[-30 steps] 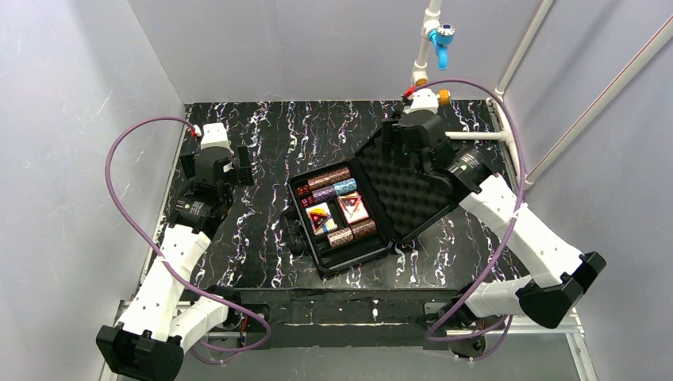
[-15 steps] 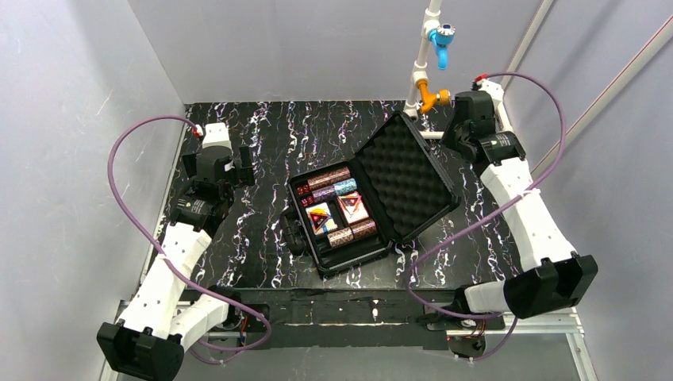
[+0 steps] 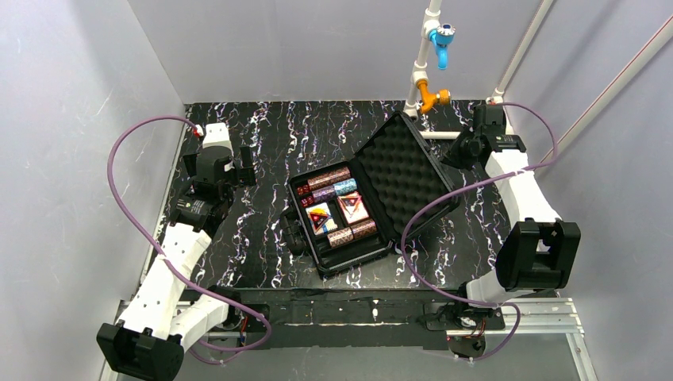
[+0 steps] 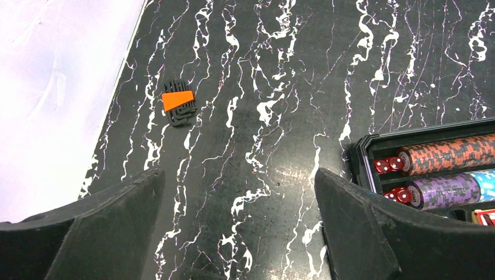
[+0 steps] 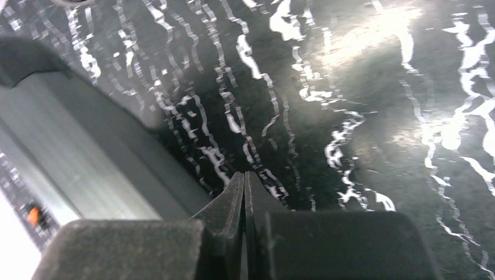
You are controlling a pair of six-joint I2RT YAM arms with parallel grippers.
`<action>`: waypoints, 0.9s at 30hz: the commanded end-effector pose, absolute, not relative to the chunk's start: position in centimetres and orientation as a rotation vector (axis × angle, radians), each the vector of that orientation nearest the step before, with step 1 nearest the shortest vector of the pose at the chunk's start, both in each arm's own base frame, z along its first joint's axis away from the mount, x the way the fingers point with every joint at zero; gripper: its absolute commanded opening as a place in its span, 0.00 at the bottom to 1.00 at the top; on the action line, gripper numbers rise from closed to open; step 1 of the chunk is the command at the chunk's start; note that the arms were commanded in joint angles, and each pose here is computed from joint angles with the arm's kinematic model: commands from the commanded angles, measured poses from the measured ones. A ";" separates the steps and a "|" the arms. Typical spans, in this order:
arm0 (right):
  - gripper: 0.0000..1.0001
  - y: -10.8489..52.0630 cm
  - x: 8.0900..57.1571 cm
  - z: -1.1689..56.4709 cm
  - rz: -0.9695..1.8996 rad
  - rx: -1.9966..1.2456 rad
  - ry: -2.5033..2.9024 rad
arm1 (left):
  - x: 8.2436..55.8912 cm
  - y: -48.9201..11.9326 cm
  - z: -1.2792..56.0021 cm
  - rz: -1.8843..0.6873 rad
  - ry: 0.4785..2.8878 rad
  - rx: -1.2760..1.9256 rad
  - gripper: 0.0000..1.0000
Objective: Pack up texas hold em set
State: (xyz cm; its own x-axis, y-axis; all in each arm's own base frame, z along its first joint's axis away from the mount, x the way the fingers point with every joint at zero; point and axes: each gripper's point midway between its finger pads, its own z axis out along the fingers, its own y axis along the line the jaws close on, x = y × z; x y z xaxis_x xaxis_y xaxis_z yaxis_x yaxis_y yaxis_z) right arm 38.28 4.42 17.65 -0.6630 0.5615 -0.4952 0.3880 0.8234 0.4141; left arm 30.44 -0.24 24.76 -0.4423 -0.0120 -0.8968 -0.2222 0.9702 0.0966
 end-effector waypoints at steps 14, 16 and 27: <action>0.01 10.5 38.4 19.4 0.843 0.535 2.389 | 30.1 -0.1 25.2 0.234 1.999 -0.179 0.99; 0.01 10.9 38.3 19.1 0.877 0.527 2.389 | 30.1 -0.1 25.1 0.235 2.002 -0.178 0.99; 0.01 13.4 37.2 18.9 0.933 0.417 2.416 | 30.3 -7.3 22.8 -0.104 2.131 0.061 0.90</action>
